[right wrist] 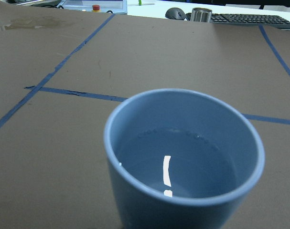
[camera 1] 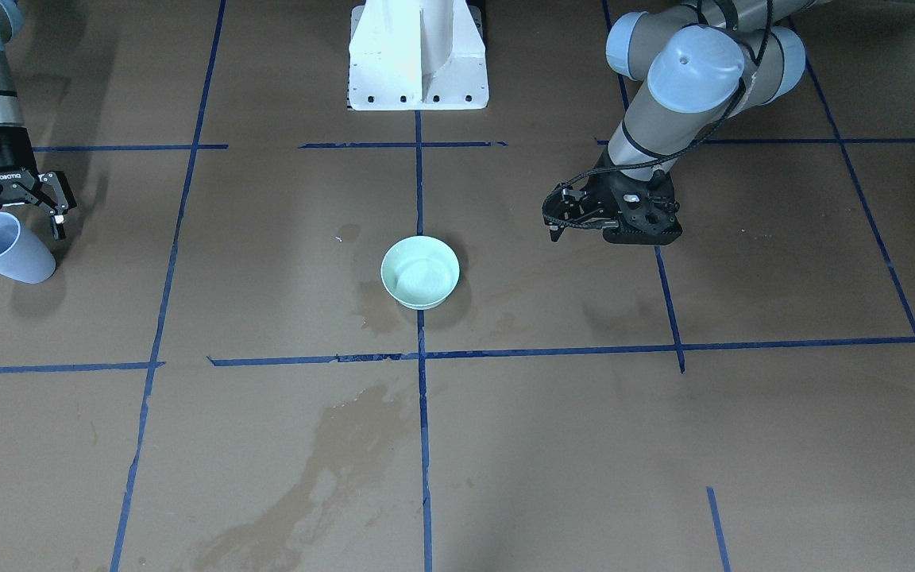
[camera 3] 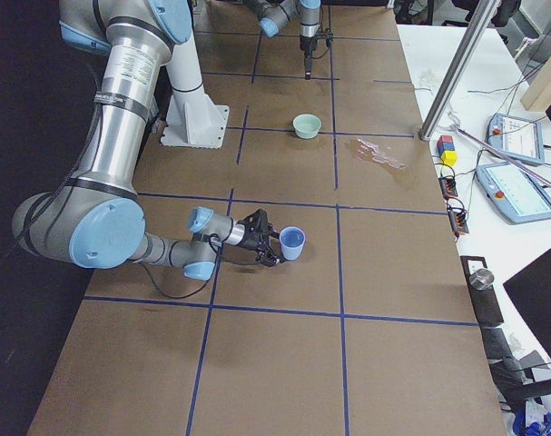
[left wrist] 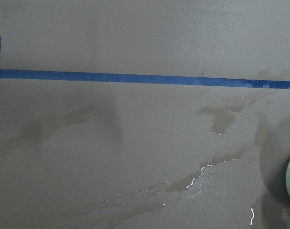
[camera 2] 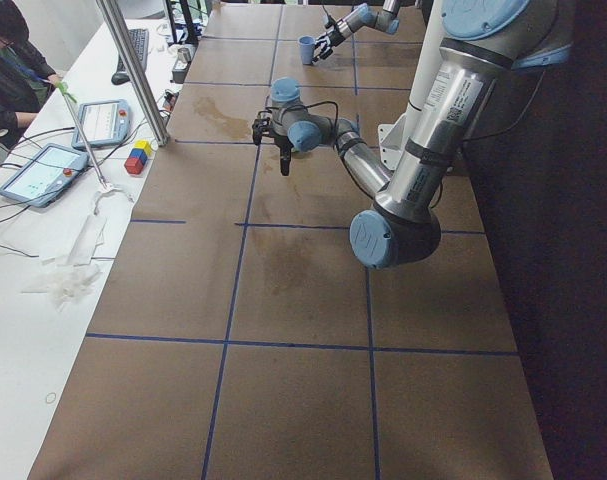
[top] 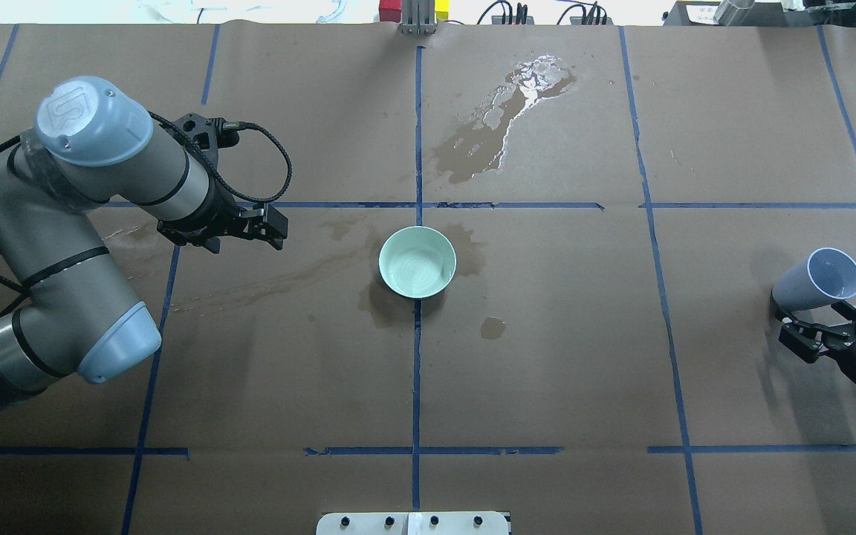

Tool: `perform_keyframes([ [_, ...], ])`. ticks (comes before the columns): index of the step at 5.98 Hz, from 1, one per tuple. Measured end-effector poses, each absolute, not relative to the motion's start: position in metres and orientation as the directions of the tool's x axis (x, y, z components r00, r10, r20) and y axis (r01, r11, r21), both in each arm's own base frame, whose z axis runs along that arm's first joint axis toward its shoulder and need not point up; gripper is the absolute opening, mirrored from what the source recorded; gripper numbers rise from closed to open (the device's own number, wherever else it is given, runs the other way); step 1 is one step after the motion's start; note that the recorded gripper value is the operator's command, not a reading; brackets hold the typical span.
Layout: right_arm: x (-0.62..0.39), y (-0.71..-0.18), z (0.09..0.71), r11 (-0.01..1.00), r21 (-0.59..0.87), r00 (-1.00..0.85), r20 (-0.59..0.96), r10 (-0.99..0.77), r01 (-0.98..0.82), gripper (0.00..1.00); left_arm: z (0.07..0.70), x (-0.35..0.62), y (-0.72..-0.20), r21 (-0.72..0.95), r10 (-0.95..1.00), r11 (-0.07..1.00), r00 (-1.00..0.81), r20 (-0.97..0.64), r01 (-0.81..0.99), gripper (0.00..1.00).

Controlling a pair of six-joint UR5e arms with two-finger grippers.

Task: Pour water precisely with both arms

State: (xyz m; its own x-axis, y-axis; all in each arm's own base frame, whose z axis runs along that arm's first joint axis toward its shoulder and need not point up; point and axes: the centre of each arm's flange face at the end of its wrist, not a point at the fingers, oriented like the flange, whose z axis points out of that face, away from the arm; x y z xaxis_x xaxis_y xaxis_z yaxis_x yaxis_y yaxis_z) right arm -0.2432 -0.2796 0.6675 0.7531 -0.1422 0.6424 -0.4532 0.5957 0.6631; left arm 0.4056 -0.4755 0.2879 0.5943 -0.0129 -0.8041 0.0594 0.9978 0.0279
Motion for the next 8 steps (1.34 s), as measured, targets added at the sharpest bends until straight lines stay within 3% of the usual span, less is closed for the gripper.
perform_keyframes([
  [8, -0.236, -0.299, 0.663, 0.548, 0.683, 0.758, 0.64, -0.13, -0.483, 1.0, 0.288, 0.406, -0.476, 0.029, -0.013, 0.998, 0.595, -0.804, 0.06, 1.0],
])
